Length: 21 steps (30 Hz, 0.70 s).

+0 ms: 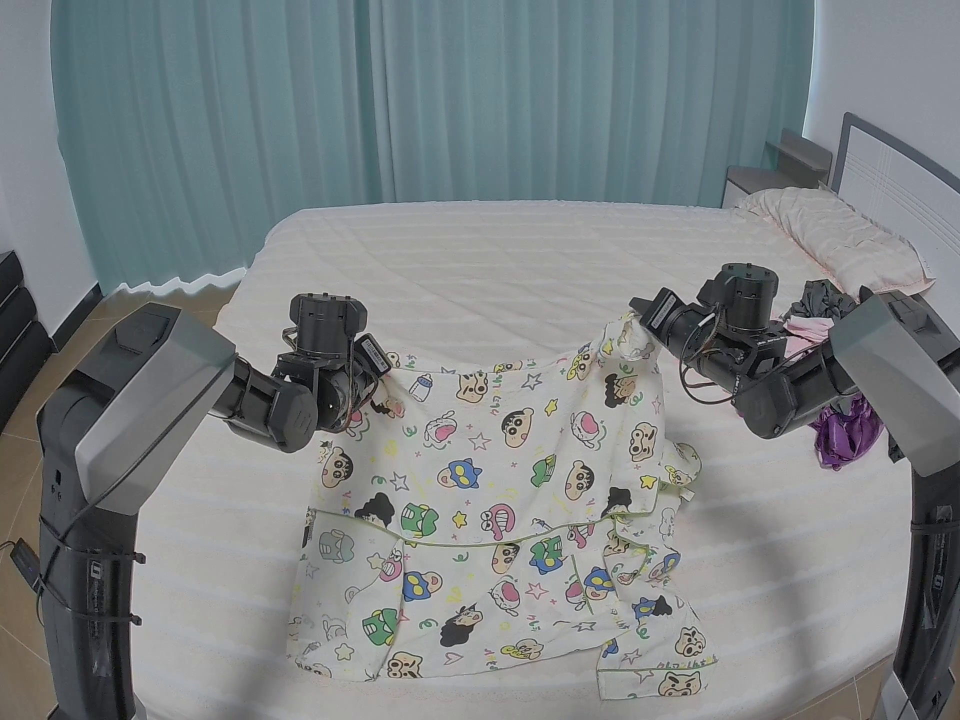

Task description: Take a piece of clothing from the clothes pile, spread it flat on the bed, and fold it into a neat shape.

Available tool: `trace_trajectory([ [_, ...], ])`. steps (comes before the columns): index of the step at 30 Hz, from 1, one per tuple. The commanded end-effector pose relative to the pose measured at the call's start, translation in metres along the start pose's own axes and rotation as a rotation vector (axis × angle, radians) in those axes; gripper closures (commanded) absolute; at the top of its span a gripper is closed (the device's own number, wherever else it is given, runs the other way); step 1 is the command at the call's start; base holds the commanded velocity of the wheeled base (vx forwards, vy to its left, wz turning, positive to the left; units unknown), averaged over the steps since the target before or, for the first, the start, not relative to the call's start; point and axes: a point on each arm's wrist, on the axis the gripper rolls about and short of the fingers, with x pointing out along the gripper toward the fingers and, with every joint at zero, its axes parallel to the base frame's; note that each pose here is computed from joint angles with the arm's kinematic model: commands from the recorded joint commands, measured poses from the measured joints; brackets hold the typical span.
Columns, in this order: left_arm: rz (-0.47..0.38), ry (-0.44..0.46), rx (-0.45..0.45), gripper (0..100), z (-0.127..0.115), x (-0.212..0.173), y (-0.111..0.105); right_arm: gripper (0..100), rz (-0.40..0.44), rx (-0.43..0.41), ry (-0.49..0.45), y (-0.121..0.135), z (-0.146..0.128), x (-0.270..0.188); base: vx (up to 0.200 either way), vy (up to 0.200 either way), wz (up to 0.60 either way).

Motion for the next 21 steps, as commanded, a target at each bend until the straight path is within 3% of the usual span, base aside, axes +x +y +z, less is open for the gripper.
trace_trajectory([
  [1,0.066,0.008,-0.031,0,-0.005,0.04,0.019,0,-0.04,0.03,0.041,-0.019,-0.025,0.033,0.0,0.0,0.0],
  [5,0.105,0.01,-0.05,0,-0.003,0.053,0.026,0,-0.046,0.07,0.046,-0.021,-0.033,0.044,0.0,0.0,0.0],
  [9,0.171,-0.054,-0.073,0,0.013,0.076,0.045,0,-0.113,0.119,-0.086,-0.028,-0.029,0.065,0.0,0.0,0.0],
  [16,0.229,-0.084,-0.1,0,0.039,0.081,0.069,0,-0.18,0.133,-0.137,-0.044,-0.011,0.061,0.0,0.0,0.0],
  [19,0.246,-0.087,-0.104,0,0.046,0.079,0.074,0,-0.217,0.132,-0.126,-0.049,-0.006,0.051,0.0,0.0,0.0],
  [21,0.257,-0.094,-0.13,0,0.066,0.063,0.071,0,-0.255,0.137,-0.079,-0.054,0.003,0.024,0.0,0.0,0.0],
])
